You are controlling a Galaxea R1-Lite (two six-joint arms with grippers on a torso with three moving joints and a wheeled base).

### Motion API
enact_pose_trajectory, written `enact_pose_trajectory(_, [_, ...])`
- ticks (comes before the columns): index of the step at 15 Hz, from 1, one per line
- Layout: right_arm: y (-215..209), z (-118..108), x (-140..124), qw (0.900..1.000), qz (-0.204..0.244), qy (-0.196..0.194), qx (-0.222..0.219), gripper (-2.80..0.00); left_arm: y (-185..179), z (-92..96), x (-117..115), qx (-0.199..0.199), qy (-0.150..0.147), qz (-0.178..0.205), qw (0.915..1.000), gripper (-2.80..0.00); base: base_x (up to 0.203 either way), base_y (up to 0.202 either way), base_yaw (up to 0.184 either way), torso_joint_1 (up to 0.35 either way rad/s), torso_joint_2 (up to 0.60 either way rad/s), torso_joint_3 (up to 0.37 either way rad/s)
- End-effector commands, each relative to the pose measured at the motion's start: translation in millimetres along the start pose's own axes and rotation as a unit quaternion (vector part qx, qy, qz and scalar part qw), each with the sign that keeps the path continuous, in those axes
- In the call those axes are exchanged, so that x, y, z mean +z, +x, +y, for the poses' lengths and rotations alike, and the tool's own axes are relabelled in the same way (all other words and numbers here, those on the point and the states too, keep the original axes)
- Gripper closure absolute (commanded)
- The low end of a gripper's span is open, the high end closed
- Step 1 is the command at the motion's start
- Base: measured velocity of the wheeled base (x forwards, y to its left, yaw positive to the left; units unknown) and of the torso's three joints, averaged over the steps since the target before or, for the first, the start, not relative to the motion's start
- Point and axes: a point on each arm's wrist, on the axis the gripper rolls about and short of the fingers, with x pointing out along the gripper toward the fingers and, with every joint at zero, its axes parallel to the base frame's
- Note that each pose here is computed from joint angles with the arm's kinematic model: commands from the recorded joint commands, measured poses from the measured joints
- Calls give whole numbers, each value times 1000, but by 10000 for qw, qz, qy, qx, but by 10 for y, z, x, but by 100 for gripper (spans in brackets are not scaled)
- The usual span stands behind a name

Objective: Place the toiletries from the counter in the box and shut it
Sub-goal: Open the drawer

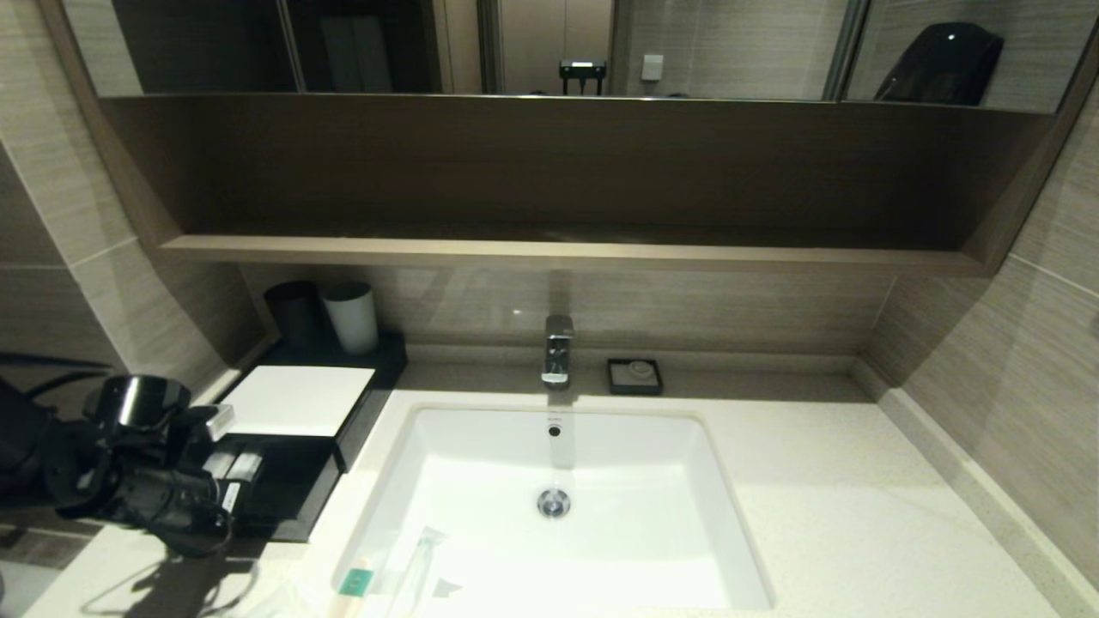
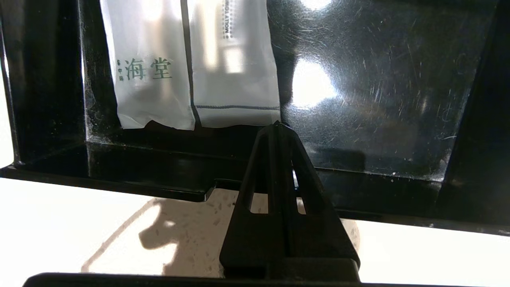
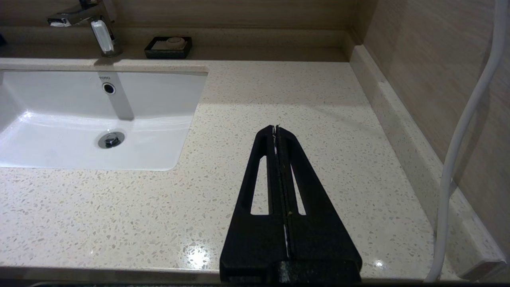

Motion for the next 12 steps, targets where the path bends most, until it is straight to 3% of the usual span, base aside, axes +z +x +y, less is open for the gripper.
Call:
enact_pose_trajectory(1, [-1, 0, 3, 10000, -9, -2, 0, 0, -19, -6, -21, -7, 40, 6, 10000, 0, 0, 0, 0, 0, 0, 0])
enact_pose_trajectory(12, [-1, 0, 3, 10000, -6, -3, 0, 0, -28, -5, -97, -28, 268, 155, 9995, 0, 0, 0, 0, 0, 0, 0])
